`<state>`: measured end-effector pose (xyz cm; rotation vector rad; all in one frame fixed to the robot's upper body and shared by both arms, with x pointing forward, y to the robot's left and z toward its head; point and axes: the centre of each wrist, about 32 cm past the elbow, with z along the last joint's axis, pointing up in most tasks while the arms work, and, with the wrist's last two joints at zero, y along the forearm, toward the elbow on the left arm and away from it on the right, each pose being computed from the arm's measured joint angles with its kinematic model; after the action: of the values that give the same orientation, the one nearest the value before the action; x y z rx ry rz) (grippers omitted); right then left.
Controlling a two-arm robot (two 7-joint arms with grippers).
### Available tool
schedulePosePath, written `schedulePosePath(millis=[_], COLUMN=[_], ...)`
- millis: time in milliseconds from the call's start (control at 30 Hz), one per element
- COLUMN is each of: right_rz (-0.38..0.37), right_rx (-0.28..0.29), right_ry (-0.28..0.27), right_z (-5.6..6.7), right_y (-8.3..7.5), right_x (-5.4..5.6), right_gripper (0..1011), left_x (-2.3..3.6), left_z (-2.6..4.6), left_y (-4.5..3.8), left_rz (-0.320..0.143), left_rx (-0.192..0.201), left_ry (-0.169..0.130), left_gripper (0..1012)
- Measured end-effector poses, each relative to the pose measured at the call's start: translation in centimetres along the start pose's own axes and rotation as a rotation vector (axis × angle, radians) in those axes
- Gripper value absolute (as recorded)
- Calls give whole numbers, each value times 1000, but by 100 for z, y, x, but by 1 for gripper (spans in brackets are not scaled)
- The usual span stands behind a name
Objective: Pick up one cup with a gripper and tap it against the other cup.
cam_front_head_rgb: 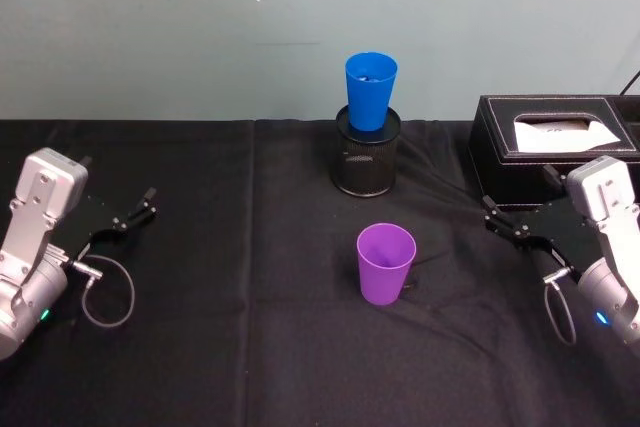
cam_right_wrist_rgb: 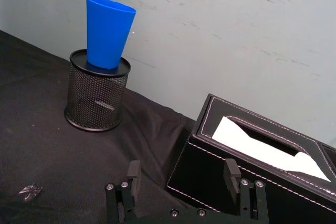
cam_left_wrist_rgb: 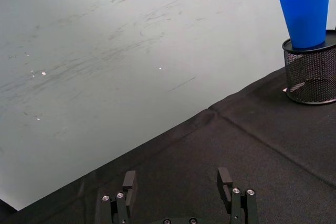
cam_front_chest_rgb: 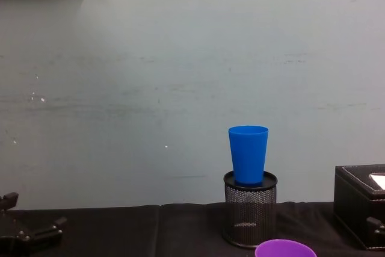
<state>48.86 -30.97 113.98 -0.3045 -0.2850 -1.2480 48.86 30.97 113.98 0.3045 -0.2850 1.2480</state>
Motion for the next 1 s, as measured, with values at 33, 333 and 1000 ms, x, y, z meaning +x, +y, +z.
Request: schedulePosePath(millis=[33, 333, 1000], right_rz=[0, 0, 0], right_rx=[0, 0, 0], right_ry=[0, 0, 0], right_z=[0, 0, 0], right_y=[0, 0, 0], right_x=[0, 0, 0], right_gripper=[1003, 1003, 1003], left_x=[0, 0, 0], left_z=[0, 0, 0], left_y=[0, 0, 0], left_rz=[0, 0, 0], left_rx=[0, 0, 0], left_ry=[0, 0, 0], left_gripper=[1000, 1000, 1000])
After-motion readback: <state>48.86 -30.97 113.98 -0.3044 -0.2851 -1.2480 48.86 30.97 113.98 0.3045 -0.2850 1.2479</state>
